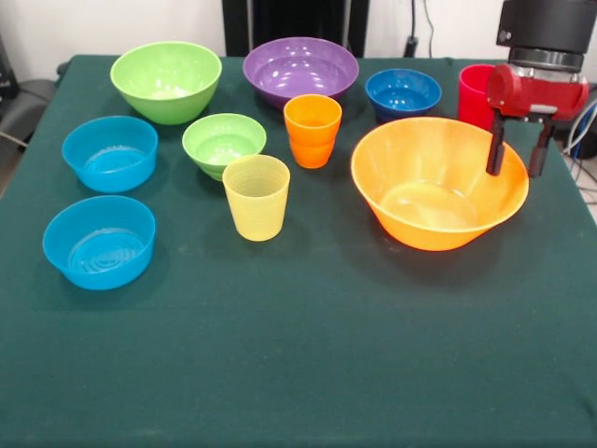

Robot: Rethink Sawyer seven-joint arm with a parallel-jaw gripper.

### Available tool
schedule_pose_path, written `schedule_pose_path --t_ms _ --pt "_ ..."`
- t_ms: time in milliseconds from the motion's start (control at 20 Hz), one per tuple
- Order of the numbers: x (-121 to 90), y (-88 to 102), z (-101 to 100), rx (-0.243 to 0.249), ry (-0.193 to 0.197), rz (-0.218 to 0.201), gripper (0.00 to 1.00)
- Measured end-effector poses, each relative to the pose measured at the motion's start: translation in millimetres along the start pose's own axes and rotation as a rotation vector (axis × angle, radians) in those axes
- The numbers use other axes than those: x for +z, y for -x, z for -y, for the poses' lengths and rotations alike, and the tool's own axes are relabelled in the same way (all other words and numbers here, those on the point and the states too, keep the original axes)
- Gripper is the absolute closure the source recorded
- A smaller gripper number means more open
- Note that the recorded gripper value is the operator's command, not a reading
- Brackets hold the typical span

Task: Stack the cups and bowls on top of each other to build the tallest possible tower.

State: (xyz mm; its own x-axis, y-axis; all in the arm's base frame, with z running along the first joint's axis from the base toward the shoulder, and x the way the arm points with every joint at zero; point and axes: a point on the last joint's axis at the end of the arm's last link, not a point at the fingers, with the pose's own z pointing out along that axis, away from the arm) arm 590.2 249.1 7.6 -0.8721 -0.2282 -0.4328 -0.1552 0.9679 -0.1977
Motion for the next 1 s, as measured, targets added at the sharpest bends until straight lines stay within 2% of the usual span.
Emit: schedule_pose_path --t_ms 450,1000 --pt "7 9.8 8 0.021 -0.001 0.010 0.00" --pt "11 11.9 2 0.046 -0.006 0.009 0.00"
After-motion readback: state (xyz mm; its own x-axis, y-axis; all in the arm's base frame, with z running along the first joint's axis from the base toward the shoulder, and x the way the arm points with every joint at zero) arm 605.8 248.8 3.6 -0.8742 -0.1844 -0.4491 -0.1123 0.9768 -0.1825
